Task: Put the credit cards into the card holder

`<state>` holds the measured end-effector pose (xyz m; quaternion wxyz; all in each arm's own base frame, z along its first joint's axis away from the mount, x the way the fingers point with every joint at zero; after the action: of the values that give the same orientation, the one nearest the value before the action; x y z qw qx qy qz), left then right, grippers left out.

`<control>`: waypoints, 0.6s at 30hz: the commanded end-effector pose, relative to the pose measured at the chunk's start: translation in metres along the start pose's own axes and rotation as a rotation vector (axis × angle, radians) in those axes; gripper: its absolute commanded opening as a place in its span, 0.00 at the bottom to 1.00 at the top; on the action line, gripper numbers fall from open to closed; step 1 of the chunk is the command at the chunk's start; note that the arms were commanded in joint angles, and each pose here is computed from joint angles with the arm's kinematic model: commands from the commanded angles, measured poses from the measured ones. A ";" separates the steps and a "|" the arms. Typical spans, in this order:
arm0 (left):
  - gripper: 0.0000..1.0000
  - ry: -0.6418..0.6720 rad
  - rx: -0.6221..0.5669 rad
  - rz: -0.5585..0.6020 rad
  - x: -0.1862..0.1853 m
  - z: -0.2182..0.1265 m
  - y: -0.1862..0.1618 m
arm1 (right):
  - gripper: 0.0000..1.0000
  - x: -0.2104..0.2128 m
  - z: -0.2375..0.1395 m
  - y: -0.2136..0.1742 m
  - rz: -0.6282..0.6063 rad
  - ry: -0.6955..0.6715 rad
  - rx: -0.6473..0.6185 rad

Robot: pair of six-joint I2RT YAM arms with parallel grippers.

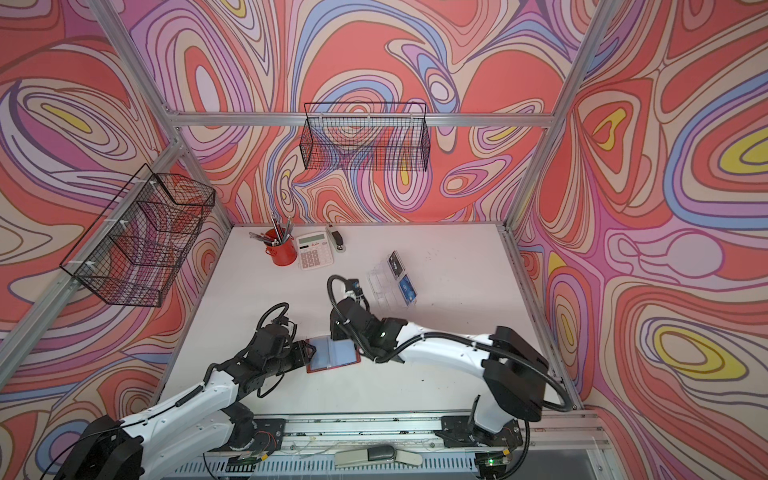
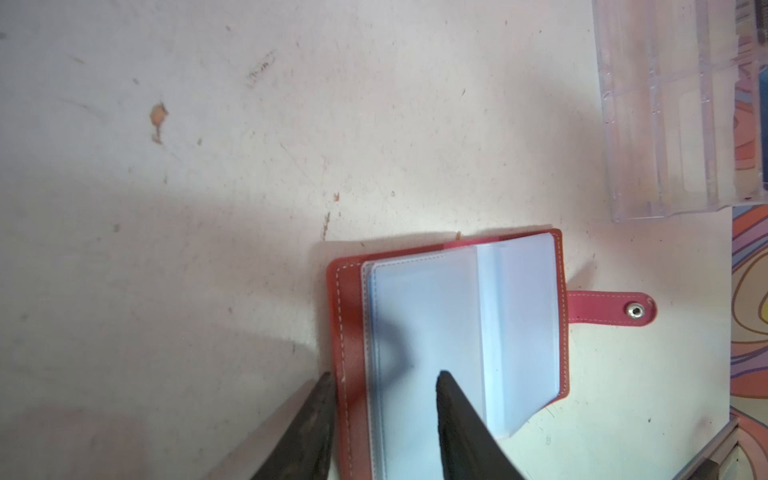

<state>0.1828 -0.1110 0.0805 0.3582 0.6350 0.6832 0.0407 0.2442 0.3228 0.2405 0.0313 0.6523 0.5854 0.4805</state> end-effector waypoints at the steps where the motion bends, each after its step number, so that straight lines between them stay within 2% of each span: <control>1: 0.45 0.004 -0.046 0.005 0.000 -0.007 0.005 | 0.55 -0.026 -0.040 0.062 -0.103 -0.130 -0.037; 4: 0.47 -0.014 -0.085 0.004 0.001 -0.009 0.005 | 0.66 -0.050 -0.052 0.120 -0.083 -0.114 -0.062; 8: 0.48 -0.015 -0.097 0.022 0.000 -0.016 0.006 | 0.64 -0.099 -0.039 0.167 -0.036 -0.190 -0.062; 11: 0.49 -0.022 -0.105 0.023 0.001 -0.019 0.004 | 0.62 -0.133 -0.025 0.185 0.025 -0.238 -0.056; 14: 0.50 -0.025 -0.128 0.023 0.002 -0.021 0.004 | 0.55 -0.156 -0.017 0.195 0.082 -0.196 -0.010; 18: 0.51 0.005 -0.148 0.014 0.006 -0.021 0.006 | 0.58 -0.173 -0.007 0.191 0.069 -0.204 0.009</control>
<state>0.1787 -0.1028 0.1035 0.4207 0.6116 0.6652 0.0799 0.4096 0.1169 0.2546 0.0926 0.7430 0.5300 0.3980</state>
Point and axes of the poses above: each gripper's point midway between its finger pads, its own z axis out along the fingers, its own x axis along the line the jaws close on, y = z × x, the point moved 6 cm from there along -z, back along the fingers, and after that the axes turned 12 degrees about z, right-handed, at the moved point
